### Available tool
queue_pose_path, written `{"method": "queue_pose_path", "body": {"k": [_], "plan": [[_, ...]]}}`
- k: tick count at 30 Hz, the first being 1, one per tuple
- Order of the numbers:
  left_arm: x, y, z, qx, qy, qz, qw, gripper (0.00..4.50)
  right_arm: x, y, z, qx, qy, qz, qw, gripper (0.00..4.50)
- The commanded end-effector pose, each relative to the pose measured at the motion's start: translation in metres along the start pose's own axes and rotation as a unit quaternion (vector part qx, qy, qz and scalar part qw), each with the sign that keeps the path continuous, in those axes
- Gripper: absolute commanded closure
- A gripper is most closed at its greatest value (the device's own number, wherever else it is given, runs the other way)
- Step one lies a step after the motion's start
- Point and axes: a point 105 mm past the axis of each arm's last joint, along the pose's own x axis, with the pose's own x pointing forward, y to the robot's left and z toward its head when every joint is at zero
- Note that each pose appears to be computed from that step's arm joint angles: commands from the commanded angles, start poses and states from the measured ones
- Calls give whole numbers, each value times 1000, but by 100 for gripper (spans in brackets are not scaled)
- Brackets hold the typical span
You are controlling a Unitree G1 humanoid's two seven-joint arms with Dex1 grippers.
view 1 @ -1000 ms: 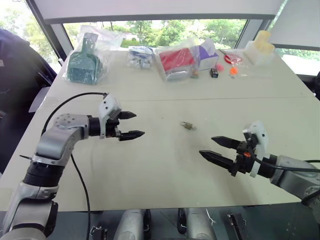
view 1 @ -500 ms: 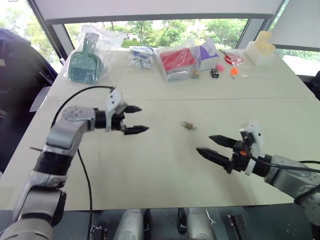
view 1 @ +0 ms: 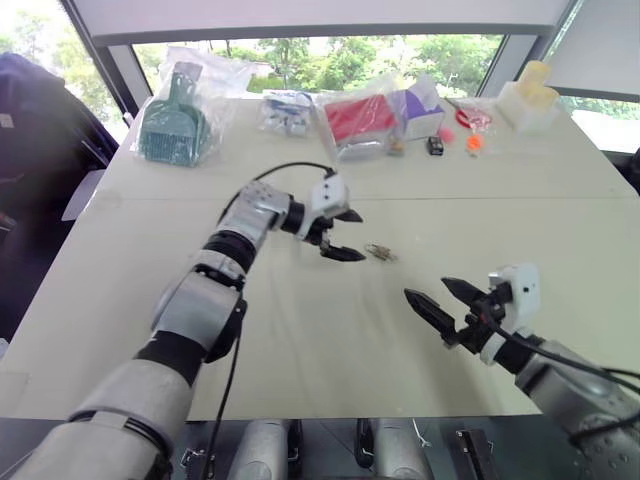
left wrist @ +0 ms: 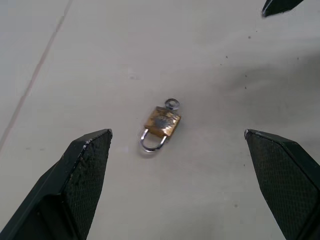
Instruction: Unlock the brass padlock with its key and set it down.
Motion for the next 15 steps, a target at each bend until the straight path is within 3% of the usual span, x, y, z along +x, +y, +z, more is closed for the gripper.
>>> {"method": "queue_pose_path", "body": {"k": [1,9,15], "plan": [[10,5,11,22,9,15,1000,7,-19,21,11,-5,-34,-15,999,0],[42,-2,9,1,24,35,999,7,-46,29,-8,46,-26,-57,997,0],[54,-16,-9,-47,59,11,997,7,-51,40,-12,57,-45,-72,995,0]]}}
